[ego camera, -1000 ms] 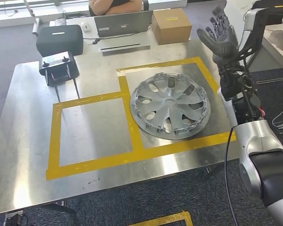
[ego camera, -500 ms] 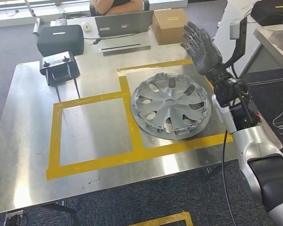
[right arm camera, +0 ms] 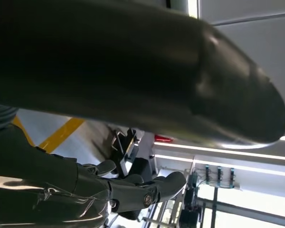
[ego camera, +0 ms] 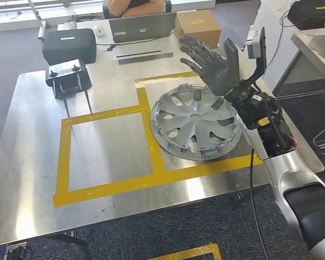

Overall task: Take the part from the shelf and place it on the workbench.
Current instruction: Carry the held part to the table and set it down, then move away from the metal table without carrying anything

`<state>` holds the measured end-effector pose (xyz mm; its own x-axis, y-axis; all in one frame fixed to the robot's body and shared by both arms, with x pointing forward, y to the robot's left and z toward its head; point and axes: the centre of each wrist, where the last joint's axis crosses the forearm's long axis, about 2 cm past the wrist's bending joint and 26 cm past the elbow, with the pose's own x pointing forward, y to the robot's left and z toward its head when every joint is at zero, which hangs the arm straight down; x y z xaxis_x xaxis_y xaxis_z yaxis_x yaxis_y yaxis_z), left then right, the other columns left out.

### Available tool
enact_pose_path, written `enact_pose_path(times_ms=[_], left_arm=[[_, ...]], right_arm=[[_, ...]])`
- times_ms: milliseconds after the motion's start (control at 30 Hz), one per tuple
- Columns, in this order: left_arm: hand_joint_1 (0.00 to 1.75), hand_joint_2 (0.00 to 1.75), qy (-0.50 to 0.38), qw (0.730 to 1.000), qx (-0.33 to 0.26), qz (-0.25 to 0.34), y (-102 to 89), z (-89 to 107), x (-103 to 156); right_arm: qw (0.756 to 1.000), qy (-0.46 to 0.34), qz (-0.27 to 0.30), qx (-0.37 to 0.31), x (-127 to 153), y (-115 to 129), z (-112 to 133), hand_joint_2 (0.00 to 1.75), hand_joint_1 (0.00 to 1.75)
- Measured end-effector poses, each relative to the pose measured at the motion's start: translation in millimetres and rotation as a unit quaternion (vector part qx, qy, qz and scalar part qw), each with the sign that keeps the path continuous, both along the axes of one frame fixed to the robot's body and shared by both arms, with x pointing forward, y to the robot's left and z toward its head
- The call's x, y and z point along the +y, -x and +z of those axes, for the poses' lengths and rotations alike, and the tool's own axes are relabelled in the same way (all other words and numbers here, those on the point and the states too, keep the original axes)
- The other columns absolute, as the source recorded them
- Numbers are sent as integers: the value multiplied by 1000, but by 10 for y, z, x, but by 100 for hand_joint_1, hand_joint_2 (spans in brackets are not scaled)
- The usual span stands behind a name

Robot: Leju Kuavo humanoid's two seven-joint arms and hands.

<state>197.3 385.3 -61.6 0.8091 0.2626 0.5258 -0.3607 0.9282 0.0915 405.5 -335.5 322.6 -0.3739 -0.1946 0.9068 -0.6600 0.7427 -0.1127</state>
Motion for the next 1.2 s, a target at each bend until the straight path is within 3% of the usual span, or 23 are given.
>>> enact_pose_path(times_ms=[367, 1200], left_arm=[[0, 0, -1, 1000, 0, -6, -12, 5, -3], [0, 0, -4, 1000, 1, -9, -12, 7, 8]], right_arm=[[999, 10, 30, -8, 158, 99, -22, 0, 0], [999, 17, 42, -8, 233, 126, -45, 0, 0]])
